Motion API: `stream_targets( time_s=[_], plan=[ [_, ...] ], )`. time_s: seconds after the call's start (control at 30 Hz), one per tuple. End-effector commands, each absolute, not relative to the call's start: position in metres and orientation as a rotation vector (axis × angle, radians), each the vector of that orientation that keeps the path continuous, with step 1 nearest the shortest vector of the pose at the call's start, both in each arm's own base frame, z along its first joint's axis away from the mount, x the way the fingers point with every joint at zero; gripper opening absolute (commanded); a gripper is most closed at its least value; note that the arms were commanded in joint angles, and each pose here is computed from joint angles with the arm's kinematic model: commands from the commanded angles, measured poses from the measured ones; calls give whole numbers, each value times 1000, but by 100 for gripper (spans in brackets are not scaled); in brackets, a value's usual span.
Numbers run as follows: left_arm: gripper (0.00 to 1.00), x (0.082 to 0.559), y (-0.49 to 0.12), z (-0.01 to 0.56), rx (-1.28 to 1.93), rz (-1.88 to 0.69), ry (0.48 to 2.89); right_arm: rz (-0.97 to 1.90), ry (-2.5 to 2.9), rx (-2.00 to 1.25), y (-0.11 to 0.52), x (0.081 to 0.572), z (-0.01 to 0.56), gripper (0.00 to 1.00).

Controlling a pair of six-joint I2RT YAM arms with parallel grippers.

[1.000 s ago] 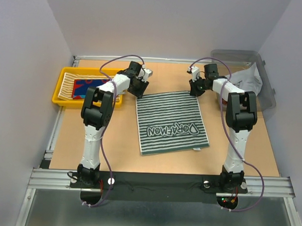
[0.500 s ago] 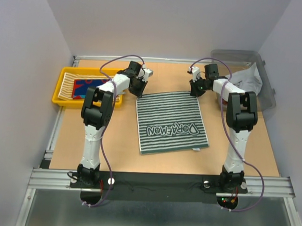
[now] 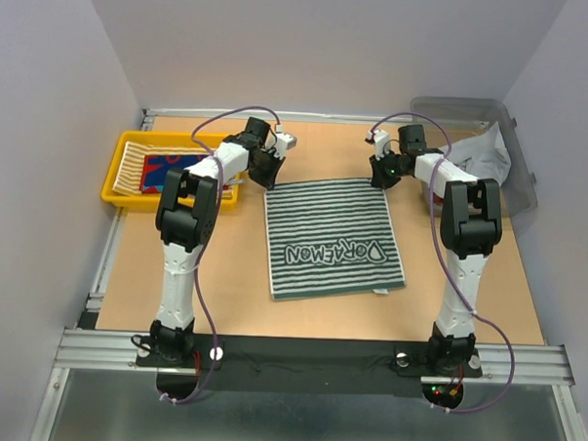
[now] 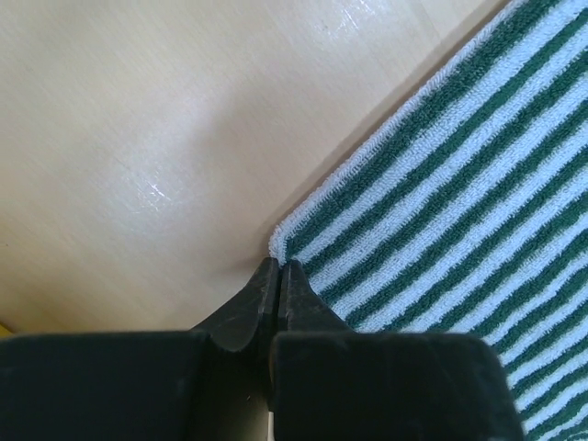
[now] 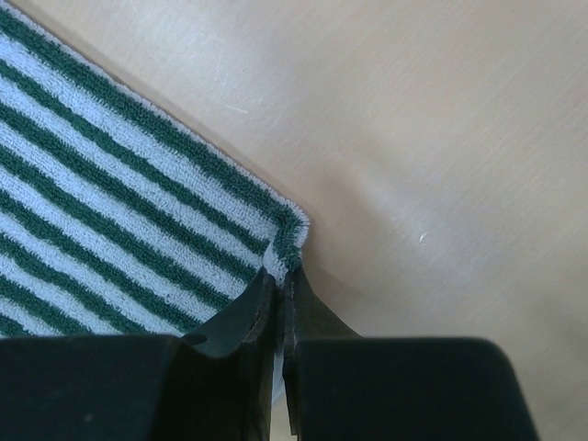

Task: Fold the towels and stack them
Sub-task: Fold the towel

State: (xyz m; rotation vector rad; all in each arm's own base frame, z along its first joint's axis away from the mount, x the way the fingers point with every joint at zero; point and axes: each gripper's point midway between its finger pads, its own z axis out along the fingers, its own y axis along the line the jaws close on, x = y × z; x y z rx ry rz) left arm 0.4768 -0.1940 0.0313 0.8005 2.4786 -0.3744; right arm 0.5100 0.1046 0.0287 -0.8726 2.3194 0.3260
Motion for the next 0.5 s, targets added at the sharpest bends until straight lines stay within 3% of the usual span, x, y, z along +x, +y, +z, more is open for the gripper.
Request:
stream_targets(
  time_s=[0.0,0.47],
  plan=[
    [0,498,-179,72,832,-314,2382,205,2387,-805,73,511,40,1],
    [0,527,-187,122,797,-286,2200,167,2220,-697,77,543,98,0]
  ],
)
